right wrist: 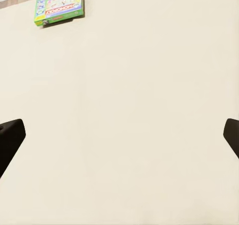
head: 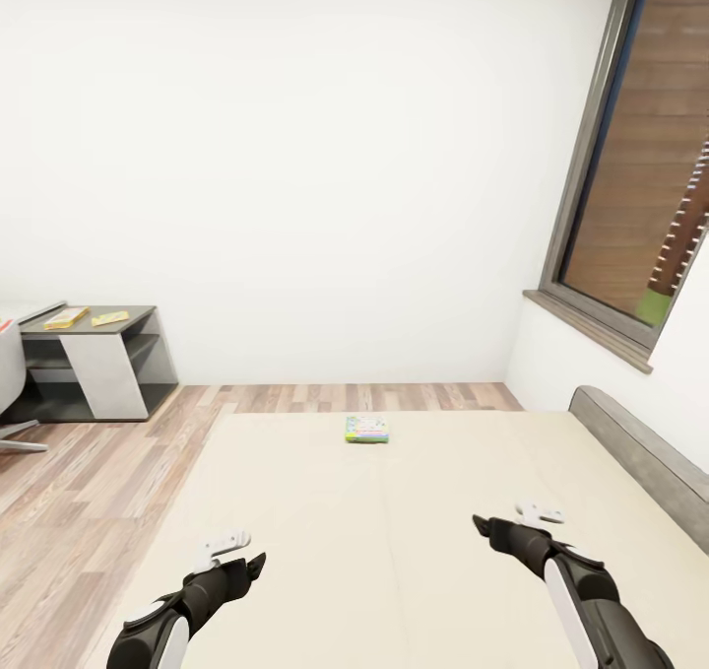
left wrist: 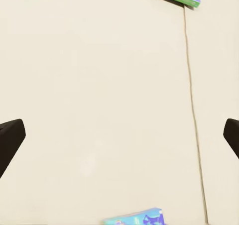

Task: Put all the toys in the child's room - the three board games (two on the bed and one on the table), the two jigsaw puzzles on the table, and the tennis ball on the table - inside the toy box on the table in the child's room.

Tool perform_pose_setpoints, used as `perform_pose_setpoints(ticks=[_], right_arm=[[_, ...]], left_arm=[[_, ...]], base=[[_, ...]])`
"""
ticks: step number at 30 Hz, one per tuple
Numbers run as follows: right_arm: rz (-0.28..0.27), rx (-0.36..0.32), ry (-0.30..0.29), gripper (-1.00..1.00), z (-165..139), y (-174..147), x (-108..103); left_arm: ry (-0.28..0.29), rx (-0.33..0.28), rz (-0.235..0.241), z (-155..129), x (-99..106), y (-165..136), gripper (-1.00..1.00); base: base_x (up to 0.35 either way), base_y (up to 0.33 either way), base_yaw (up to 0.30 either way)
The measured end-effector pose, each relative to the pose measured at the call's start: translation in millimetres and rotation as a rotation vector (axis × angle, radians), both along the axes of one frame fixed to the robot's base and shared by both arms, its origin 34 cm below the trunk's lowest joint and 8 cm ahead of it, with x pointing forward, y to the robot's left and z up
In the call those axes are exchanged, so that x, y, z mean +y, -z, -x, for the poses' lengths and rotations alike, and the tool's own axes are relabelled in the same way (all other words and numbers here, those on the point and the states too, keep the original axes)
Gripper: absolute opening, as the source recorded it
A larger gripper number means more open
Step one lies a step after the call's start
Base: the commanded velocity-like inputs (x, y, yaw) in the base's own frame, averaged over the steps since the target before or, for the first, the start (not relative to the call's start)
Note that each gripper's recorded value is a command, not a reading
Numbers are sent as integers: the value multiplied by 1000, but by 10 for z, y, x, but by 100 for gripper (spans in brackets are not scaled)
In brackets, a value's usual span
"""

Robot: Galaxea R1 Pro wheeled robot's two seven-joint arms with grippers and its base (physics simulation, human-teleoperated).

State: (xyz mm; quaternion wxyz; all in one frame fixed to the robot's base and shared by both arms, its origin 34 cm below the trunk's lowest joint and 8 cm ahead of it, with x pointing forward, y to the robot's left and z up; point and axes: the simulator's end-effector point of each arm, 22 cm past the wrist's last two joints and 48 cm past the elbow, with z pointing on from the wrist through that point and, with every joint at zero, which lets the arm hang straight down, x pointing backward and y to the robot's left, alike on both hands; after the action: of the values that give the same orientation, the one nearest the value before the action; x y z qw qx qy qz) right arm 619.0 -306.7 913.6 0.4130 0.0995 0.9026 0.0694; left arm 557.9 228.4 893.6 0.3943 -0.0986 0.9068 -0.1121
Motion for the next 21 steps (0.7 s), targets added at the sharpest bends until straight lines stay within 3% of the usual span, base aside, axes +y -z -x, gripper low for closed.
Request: perform_pose_setpoints(ticks=[14,21], right_arm=[[8,11,-40,100,10,45,148],[7,12,-41,100,11,46,153]], left_arm=[[0,1,0,2,-1,2,100],[0,1,0,2,3,1,100]], base=[[0,-185,0],[0,-23,0]])
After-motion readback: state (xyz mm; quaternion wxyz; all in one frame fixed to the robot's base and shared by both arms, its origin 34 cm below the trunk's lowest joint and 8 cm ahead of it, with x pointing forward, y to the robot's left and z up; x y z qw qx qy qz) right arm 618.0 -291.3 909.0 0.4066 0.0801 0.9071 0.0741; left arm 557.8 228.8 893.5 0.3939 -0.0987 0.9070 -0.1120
